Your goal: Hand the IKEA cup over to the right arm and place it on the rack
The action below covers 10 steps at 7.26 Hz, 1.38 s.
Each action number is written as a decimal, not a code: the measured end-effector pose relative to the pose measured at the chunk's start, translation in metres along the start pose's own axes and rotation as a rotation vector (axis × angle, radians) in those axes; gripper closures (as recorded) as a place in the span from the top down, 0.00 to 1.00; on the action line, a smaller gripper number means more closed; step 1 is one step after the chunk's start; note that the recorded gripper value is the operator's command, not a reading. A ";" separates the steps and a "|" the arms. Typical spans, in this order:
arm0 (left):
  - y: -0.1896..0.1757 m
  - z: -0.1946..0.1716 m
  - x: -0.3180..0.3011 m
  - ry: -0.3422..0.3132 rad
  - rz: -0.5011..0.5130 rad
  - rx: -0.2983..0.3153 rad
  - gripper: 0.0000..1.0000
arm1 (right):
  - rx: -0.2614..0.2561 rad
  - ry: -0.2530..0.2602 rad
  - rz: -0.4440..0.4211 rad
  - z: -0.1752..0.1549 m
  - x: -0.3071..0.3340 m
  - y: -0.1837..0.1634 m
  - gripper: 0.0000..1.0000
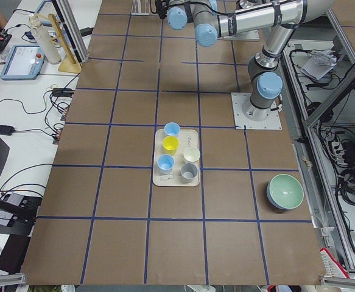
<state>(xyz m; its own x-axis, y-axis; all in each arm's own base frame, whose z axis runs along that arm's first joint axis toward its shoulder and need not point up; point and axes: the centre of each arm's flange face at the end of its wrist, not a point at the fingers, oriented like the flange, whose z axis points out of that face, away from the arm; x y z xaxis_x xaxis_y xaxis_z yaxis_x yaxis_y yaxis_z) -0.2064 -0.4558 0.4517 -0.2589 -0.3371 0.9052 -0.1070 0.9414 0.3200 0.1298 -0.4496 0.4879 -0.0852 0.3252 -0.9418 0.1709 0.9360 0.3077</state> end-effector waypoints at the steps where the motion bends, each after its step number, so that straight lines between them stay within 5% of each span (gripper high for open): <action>1: -0.002 -0.004 0.005 -0.056 -0.021 0.046 1.00 | 0.015 0.011 0.000 -0.009 -0.009 -0.002 0.00; 3: -0.007 -0.015 0.018 -0.236 -0.020 0.167 1.00 | 0.060 0.089 -0.005 -0.044 -0.009 -0.010 0.00; 5: -0.013 -0.025 0.026 -0.487 0.022 0.295 1.00 | 0.110 0.242 -0.026 -0.092 -0.003 -0.019 0.00; 7: -0.020 -0.039 0.017 -0.788 0.074 0.420 1.00 | 0.149 0.536 -0.092 -0.142 0.000 -0.021 0.00; 9: -0.025 -0.061 0.001 -1.072 0.129 0.439 1.00 | 0.181 0.874 -0.218 -0.176 -0.005 -0.024 0.00; 10: -0.027 -0.067 -0.007 -1.157 0.122 0.431 1.00 | 0.196 0.992 -0.273 -0.187 -0.007 -0.028 0.00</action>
<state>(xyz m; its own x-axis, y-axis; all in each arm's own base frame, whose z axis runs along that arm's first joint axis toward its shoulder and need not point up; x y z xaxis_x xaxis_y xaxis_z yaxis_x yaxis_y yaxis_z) -0.1378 -0.4782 0.4553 -0.9605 -0.2684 0.0737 -0.2732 0.9597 -0.0653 -0.0582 -0.4525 0.5110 -0.8969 0.1537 -0.4146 0.1734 0.9848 -0.0099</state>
